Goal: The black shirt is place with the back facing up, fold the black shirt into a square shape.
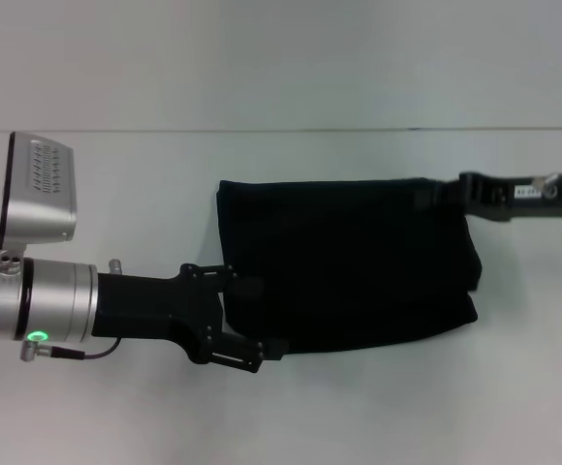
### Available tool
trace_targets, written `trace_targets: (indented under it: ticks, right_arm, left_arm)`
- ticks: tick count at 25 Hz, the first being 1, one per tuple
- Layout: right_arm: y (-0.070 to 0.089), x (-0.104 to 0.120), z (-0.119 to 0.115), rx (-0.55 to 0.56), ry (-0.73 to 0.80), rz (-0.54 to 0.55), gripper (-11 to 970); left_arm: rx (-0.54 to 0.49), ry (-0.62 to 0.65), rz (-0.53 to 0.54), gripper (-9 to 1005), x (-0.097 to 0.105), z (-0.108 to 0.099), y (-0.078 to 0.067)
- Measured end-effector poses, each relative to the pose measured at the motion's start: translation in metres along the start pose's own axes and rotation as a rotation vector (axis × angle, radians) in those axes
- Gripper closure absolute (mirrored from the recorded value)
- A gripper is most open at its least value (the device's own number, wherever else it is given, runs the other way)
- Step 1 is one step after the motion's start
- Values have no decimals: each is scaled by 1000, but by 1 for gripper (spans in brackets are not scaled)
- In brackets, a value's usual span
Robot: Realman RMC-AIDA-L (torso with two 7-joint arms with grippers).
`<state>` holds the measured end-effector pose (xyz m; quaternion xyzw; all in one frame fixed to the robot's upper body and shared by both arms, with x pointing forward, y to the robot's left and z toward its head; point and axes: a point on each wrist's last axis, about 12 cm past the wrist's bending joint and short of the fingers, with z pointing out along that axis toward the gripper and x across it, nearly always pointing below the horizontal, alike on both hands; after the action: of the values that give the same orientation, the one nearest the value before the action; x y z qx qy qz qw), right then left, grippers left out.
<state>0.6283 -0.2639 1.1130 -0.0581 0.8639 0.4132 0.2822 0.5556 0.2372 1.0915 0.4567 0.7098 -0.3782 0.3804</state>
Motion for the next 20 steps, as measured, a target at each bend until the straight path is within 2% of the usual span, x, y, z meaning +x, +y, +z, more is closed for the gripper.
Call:
trace_targets:
  ticks: [5, 10, 16, 20]
  right_arm:
    - [-17, 18, -1, 86, 34, 4, 873]
    - [-28, 29, -14, 97, 19, -34, 822]
    - [-36, 21, -30, 126, -22, -33, 661]
    - [-36, 4, -45, 128, -54, -12, 544]
  left_arm:
    - [2, -2, -25, 48, 1, 1, -1]
    - [-18, 1, -60, 48, 3, 2, 1]
    - [-118, -35, -130, 49, -4, 3, 14]
    - [-227, -86, -225, 57, -15, 1, 31]
